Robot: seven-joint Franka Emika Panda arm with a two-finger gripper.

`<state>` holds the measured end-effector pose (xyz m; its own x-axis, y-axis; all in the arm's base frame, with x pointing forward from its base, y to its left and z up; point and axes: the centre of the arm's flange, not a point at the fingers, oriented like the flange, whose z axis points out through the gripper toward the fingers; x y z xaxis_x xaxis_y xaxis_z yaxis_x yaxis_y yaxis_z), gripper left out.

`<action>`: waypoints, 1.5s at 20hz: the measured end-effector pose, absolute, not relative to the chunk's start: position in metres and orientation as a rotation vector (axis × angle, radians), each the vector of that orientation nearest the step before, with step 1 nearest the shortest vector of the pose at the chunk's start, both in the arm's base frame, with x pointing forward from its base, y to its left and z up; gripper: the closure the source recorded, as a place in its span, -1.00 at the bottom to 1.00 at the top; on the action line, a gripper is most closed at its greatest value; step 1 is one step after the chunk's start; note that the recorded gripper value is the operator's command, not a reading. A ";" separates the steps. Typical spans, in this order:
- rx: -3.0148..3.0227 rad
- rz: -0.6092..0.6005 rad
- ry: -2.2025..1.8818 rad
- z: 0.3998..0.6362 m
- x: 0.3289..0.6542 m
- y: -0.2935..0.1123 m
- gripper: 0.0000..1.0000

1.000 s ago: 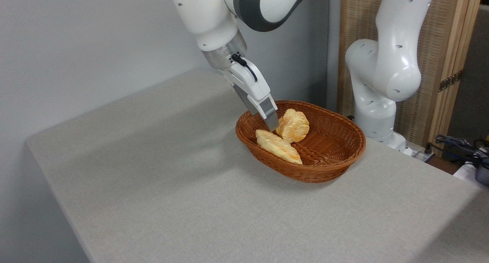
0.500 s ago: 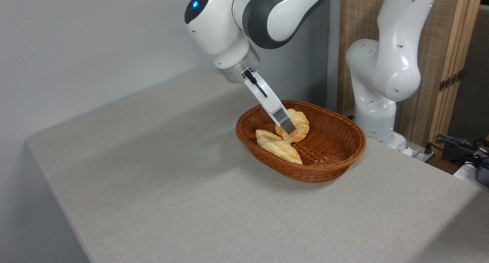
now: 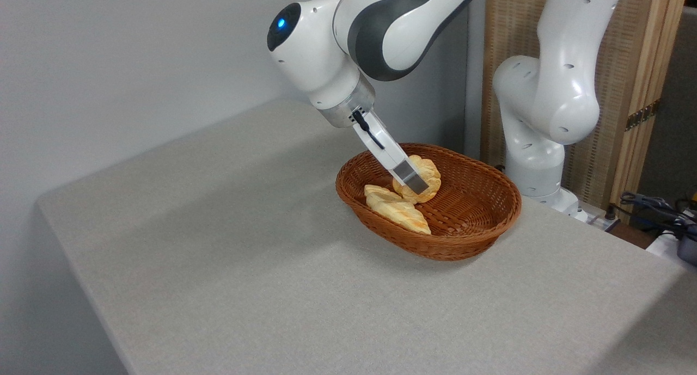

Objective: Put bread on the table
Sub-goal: 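Close the gripper on the round golden bun in the basket, then lift the bun out of the basket and carry it beside the basket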

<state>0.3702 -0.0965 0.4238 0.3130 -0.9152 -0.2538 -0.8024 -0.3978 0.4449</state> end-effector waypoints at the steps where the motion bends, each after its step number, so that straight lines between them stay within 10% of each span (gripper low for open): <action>1: 2.343 -0.698 -1.566 0.423 0.370 -0.096 0.61; 21: 2.321 -0.708 -1.578 0.417 0.374 -0.095 0.60; 30: 2.392 -0.525 -1.622 0.495 0.405 -0.098 0.54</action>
